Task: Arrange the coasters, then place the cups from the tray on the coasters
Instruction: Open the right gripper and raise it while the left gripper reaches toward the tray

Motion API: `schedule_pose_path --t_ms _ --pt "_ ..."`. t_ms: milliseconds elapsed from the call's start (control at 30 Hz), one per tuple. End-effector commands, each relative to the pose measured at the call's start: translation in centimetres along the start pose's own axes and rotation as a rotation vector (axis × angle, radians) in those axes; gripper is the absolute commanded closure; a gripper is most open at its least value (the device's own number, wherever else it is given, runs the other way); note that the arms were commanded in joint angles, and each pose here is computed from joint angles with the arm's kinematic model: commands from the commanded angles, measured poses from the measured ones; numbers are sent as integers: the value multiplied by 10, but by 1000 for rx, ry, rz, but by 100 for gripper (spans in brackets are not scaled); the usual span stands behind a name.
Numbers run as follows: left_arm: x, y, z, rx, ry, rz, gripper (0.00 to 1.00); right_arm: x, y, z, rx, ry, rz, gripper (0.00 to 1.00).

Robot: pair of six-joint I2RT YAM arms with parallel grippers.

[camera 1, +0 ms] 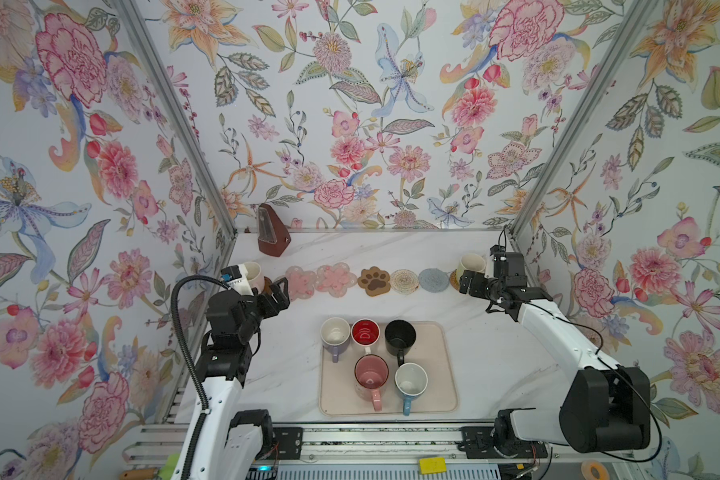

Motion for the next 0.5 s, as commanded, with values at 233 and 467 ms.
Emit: schedule_pose_path --t_ms 233,467 --pt "5 -2 -2 21 22 29 1 -26 12 -1 9 -22 -141 1" --pt "36 -7 -2 26 93 143 1 -28 13 -3 25 -34 -146 1"
Point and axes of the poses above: each gripper's point midway between its finger pads, its own y axis back along the fingers, its own z axis along the line the jaws close on, x = y × z, the point moved 3 cm from there along y, back along the fingers, and after that the axes turned 11 degrees about y, right-handed, at the moved point
